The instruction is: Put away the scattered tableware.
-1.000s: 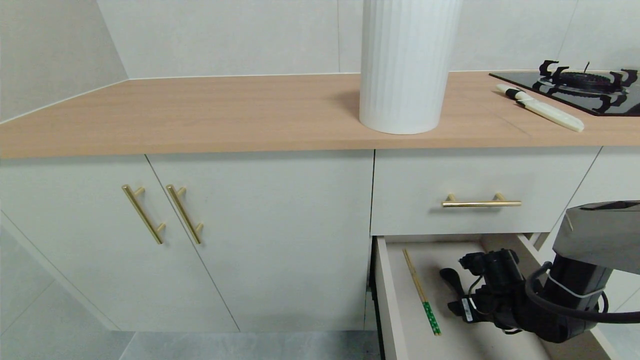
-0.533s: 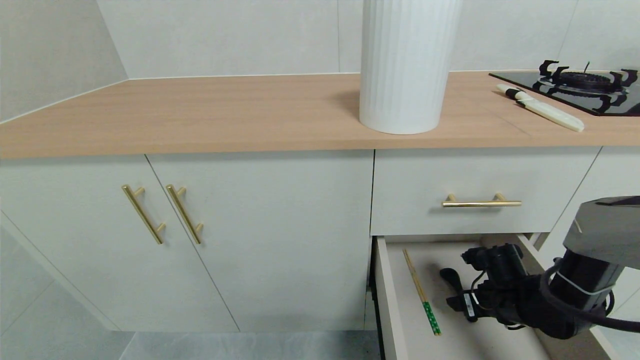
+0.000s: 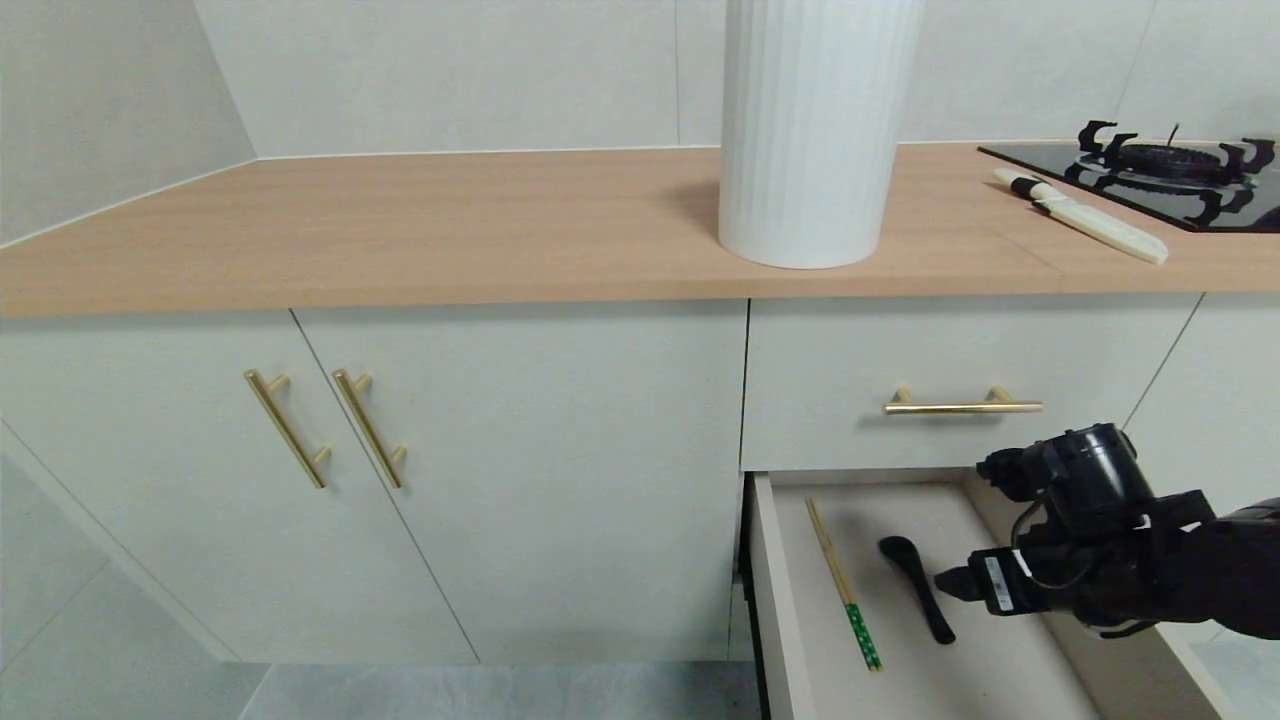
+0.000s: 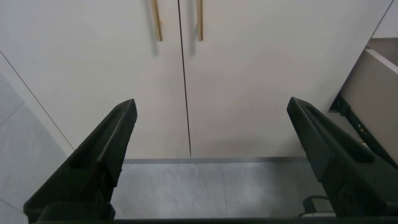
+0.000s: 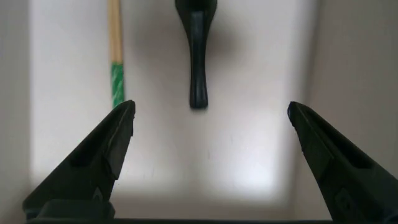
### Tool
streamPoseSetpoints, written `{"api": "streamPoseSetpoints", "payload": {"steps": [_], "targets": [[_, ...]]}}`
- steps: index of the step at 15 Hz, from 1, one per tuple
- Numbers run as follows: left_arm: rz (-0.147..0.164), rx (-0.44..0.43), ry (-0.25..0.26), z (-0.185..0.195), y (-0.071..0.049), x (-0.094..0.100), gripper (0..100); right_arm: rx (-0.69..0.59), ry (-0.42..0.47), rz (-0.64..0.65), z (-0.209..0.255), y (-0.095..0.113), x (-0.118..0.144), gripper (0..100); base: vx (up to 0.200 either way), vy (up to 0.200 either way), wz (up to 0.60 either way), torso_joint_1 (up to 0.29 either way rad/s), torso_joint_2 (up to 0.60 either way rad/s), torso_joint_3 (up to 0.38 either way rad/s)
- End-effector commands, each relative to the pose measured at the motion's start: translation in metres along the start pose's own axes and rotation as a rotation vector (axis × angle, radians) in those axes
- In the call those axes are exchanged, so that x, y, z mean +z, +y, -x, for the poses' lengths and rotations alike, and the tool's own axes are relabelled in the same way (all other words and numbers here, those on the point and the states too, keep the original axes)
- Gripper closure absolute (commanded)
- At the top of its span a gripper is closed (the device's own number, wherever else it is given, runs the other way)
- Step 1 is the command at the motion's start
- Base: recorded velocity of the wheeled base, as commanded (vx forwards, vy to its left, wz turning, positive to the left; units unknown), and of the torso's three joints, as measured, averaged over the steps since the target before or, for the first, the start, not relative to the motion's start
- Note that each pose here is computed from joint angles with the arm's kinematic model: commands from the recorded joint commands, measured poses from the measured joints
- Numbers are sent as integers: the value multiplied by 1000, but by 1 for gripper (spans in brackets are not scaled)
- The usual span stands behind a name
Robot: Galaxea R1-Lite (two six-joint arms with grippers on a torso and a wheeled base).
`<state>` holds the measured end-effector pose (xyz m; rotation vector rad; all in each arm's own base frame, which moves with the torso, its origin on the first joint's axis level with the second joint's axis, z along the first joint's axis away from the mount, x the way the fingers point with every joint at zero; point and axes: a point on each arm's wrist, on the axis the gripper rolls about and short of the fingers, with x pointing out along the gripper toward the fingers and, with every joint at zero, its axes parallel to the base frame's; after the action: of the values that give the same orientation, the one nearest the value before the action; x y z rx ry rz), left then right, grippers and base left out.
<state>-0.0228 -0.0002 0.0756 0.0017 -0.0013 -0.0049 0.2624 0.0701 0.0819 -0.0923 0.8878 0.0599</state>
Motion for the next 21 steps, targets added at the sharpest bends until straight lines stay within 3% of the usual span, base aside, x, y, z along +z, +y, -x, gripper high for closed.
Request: {"api": "streamPoseSetpoints", "payload": {"steps": [1,3,10,21], "targets": [[0,0,1,0,0,0,0,26,-67,-1,51,-3,14,0,0,0,0,0,0,0],[-1,0,0,0,0,0,0,38,-24,10,73,-5,15,0,0,0,0,0,0,0],[0,0,0,0,0,0,0,71,-36,29,89,-2,12,0,0,0,0,0,0,0],[0,0,0,0,0,0,0,92,-7,66,96,5,5,0,-182,0,0,0,3,1]]}}
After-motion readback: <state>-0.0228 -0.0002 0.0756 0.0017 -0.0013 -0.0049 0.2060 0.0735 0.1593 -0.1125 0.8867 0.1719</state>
